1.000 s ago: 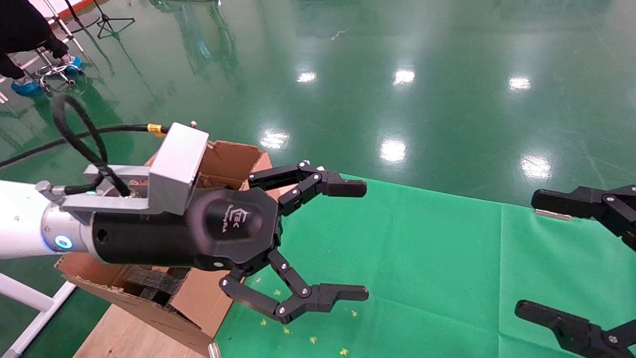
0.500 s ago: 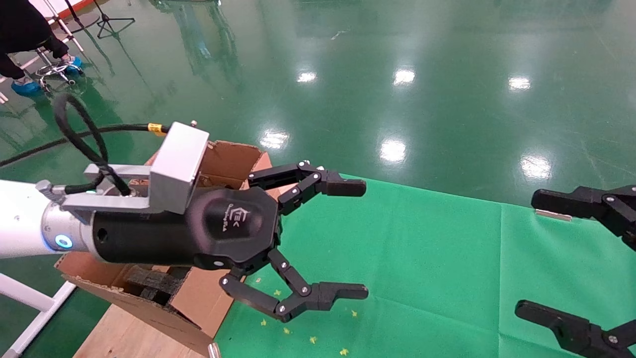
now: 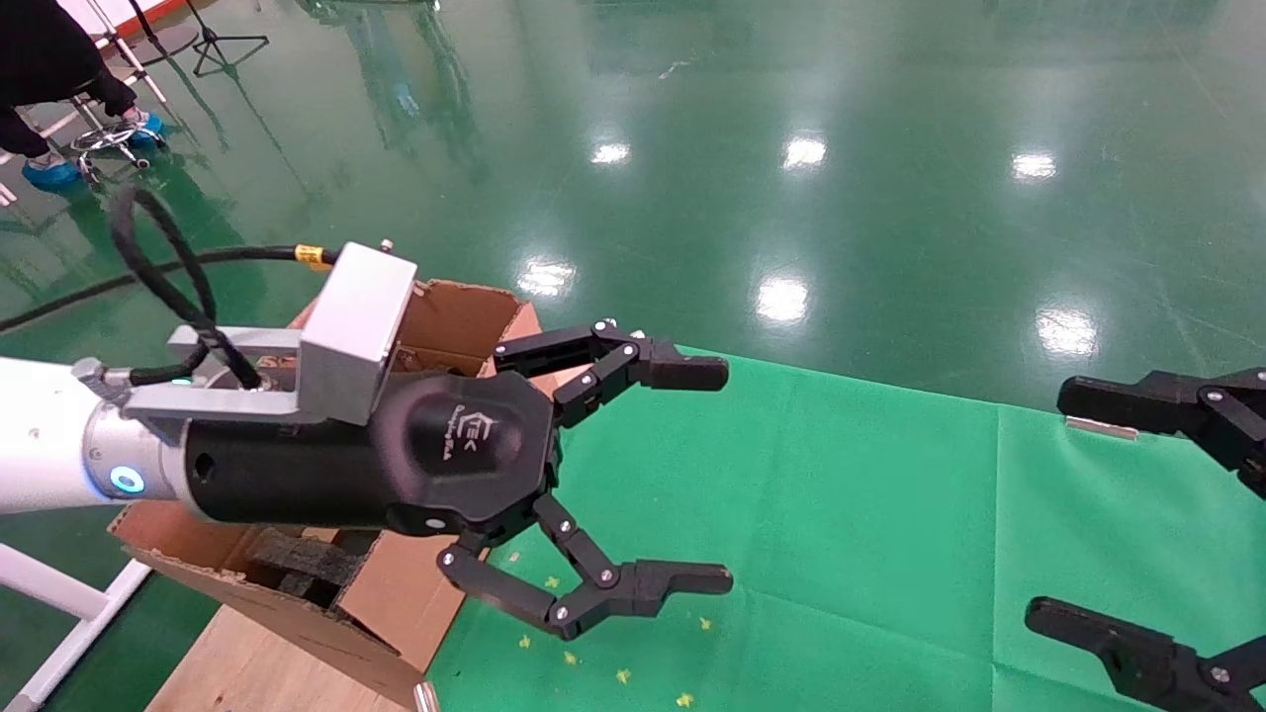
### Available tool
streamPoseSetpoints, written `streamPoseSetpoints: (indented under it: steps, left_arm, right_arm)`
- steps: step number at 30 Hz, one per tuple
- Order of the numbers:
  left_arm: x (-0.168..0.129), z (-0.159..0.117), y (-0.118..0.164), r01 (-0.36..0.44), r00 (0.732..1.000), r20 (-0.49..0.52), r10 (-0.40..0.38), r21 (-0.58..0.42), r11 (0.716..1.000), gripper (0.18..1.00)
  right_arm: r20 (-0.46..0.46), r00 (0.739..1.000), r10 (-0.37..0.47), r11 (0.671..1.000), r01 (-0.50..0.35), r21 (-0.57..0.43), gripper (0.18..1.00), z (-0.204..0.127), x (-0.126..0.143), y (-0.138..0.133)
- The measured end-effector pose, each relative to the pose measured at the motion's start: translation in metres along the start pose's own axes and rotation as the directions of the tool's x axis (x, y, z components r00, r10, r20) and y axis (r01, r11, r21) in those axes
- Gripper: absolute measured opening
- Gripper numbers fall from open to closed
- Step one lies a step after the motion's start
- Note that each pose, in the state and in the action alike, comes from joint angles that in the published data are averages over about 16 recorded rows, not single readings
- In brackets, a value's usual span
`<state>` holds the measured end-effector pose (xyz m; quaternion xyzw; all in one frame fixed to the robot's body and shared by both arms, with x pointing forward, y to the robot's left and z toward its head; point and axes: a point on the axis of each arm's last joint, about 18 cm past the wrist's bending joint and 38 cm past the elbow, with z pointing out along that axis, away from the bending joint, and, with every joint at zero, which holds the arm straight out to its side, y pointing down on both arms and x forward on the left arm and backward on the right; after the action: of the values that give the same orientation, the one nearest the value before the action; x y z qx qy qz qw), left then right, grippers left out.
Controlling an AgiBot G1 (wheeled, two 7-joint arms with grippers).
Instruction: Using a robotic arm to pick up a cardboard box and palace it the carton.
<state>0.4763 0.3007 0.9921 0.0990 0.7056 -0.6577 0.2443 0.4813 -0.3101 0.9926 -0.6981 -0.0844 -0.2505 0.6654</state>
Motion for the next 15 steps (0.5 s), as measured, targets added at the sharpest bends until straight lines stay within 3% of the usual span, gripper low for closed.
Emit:
streamPoseSetpoints:
  steps: [15]
  left_arm:
    - [-0.0001,-0.0001,0.0001,0.0,1.0,0.0,0.0,-0.001,1.0,1.001]
  right_arm:
    - [0.0,1.0,0.0,1.0,0.0,0.0,1.001,0.0,0.0,0.0]
